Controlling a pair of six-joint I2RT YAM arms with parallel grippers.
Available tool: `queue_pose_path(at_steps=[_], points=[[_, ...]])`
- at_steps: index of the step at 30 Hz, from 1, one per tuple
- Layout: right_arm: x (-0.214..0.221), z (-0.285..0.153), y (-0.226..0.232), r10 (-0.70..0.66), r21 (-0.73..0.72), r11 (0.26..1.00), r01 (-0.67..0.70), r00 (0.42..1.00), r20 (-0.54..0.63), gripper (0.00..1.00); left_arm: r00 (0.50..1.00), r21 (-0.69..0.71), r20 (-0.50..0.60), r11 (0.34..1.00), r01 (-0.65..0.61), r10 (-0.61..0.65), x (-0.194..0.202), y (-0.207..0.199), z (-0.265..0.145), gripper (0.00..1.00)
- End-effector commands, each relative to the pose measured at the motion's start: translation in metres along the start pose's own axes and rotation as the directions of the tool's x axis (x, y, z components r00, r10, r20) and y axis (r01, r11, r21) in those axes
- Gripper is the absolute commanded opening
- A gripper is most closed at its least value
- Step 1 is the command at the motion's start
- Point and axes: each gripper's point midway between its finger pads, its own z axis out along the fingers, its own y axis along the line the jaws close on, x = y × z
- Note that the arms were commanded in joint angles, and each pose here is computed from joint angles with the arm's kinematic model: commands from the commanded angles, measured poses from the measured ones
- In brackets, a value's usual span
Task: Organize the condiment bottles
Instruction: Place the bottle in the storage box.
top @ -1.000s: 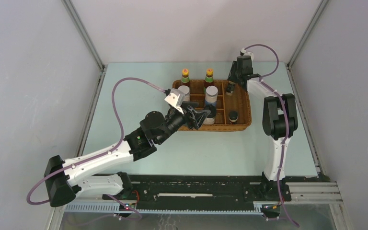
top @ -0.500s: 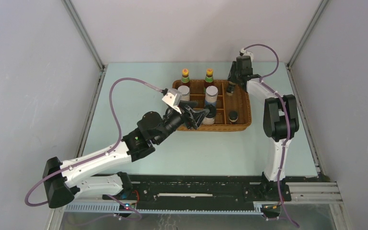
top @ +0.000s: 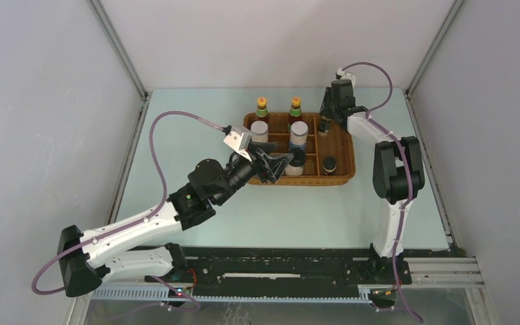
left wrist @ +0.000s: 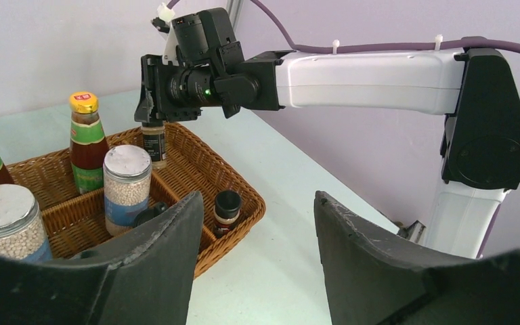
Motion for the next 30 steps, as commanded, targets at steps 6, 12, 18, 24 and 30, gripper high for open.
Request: queue_pose_path(at_steps=[6,12,18,24,30], points=[[-0.025,-0.015,0.006,0.000,-0.007,1.000,0.000,0.998,0.066,0.52,1.000,0.005,0.001,1.000,0.012,-0.012,0.003,0.000,-0.007,0.66],[-0.023,-0.012,0.007,-0.003,-0.011,1.000,0.004,0.998,0.065,0.51,1.000,0.004,-0.005,1.000,0.010,-0.010,0.006,0.000,-0.006,0.66],[-0.030,-0.010,0.008,-0.005,-0.014,1.000,0.006,0.997,0.077,0.42,0.999,0.014,-0.036,1.000,0.000,0.000,0.014,-0.002,-0.003,0.65],[-0.040,-0.013,0.009,-0.006,-0.018,1.000,0.008,0.995,0.098,0.32,0.989,0.029,-0.142,0.999,-0.043,0.046,0.035,-0.004,0.010,0.65],[-0.052,-0.019,0.006,-0.011,-0.014,1.000,0.013,0.993,0.120,0.14,0.949,0.051,-0.300,0.995,-0.087,0.099,0.069,-0.001,0.030,0.63]])
